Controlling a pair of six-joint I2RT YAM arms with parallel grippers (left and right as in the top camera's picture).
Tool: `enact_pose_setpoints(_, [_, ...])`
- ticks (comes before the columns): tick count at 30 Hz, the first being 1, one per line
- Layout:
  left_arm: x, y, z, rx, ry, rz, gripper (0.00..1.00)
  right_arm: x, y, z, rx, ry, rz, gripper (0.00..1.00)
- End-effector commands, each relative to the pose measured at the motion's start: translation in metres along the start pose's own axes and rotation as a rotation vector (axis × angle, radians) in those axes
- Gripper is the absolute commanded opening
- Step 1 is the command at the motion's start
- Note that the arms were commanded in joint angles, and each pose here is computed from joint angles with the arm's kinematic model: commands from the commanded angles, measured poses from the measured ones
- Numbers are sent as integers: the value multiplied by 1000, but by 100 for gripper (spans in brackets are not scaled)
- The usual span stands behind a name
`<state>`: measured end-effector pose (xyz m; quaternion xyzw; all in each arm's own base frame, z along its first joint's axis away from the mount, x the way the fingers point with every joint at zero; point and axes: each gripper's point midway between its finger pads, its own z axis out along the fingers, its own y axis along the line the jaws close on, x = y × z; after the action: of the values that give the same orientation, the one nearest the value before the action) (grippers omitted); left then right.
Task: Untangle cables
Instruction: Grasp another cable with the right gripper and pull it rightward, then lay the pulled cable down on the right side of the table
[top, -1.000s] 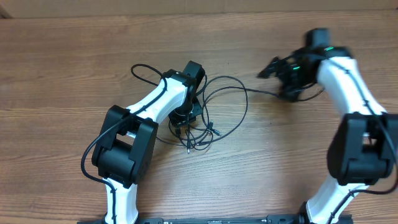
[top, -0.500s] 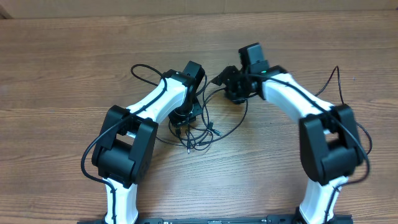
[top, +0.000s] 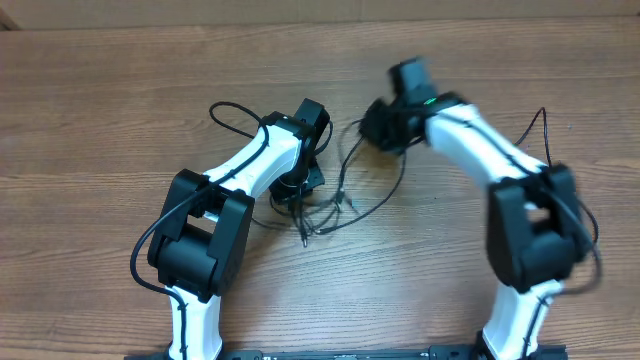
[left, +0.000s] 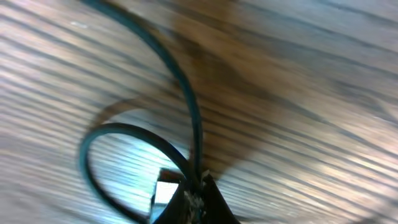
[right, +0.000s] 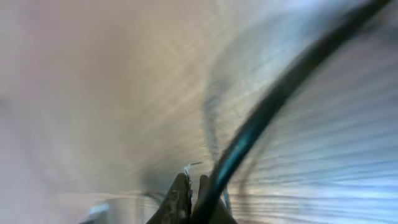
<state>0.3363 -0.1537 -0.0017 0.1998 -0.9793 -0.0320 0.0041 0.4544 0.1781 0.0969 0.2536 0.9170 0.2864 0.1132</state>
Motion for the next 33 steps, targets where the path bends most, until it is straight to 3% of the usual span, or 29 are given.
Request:
enact_pose_setpoints(1, [-20, 51, 22, -272, -109, 37, 4, -61, 36, -120, -131, -260, -126, 4])
enact_pose_setpoints(6, [-34, 78, 13, -402, -177, 40, 4, -100, -15, -204, -108, -405, 11, 4])
enact_pose_setpoints(11, [-36, 87, 15, -391, -148, -19, 5, -99, -82, -222, 29, -365, 91, 4])
enact_pose_setpoints(14, [-34, 87, 18, -354, -116, -99, 7, -95, -125, -225, 202, -361, 85, 7])
enact_pose_setpoints(16, [-31, 84, 21, -319, -86, -125, 7, -100, -155, -232, 352, -408, 79, 12])
enact_pose_setpoints(21, [-23, 69, 26, -241, -26, -136, 4, -114, -225, -267, 779, -565, 86, 13])
enact_pose_setpoints(24, [-19, 60, 27, -204, -7, -133, 4, -114, -248, -268, 846, -575, 117, 32])
enact_pose_setpoints(26, [-17, 56, 27, -189, 2, -132, 5, -111, -263, -263, 853, -550, 150, 33])
enact_pose_setpoints(28, [-16, 54, 28, -186, -1, -129, 7, -109, -275, -252, 816, -511, 177, 41])
enact_pose_setpoints(31, [-17, 54, 28, -184, -3, -128, 16, -107, -291, -231, 756, -440, 220, 77])
enact_pose_setpoints(33, [-17, 54, 28, -184, -3, -128, 28, -110, -298, -218, 711, -410, 233, 95])
